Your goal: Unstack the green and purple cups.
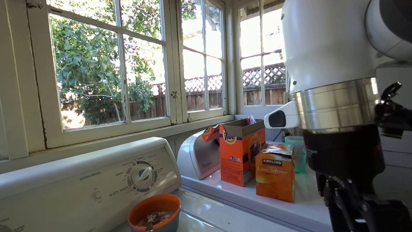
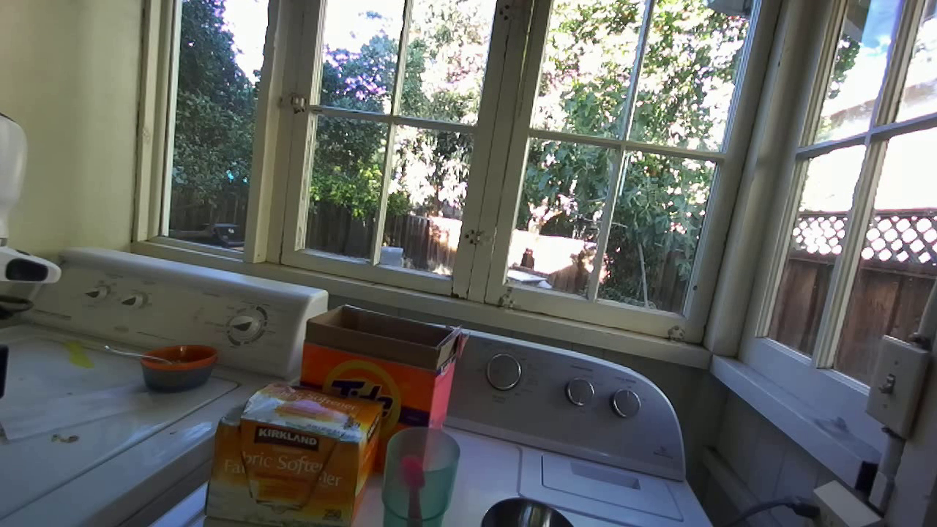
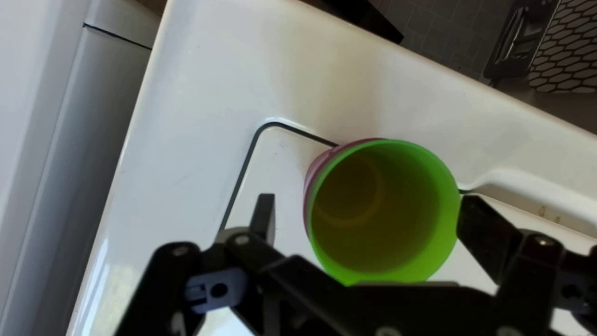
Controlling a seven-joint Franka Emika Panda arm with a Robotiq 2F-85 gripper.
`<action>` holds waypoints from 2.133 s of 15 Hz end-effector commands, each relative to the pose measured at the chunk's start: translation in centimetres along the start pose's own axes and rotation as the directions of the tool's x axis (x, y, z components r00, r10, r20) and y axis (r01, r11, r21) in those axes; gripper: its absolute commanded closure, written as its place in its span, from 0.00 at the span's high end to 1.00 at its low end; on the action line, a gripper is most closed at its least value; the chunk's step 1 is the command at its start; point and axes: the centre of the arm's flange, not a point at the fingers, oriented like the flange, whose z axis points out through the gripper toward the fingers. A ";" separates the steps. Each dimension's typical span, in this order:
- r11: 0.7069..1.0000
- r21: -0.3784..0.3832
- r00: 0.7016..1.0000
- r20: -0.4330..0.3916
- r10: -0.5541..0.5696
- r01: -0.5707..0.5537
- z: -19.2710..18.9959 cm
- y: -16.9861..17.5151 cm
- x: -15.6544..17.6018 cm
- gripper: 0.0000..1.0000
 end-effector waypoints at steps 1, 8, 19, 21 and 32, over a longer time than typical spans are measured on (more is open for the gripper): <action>1.000 -0.016 1.000 -0.002 -0.012 0.012 0.1 -1.1 0.2 1.00; 0.999 -0.021 1.000 0.005 -0.029 0.029 0.4 -2.0 0.5 1.00; 0.999 -0.045 1.000 -0.009 0.026 -0.026 1.3 -1.9 1.0 1.00; 0.997 -0.060 0.999 -0.025 0.040 -0.041 1.4 -1.9 1.1 1.00; 0.990 -0.100 0.994 -0.057 0.090 -0.095 0.8 -2.0 1.1 0.53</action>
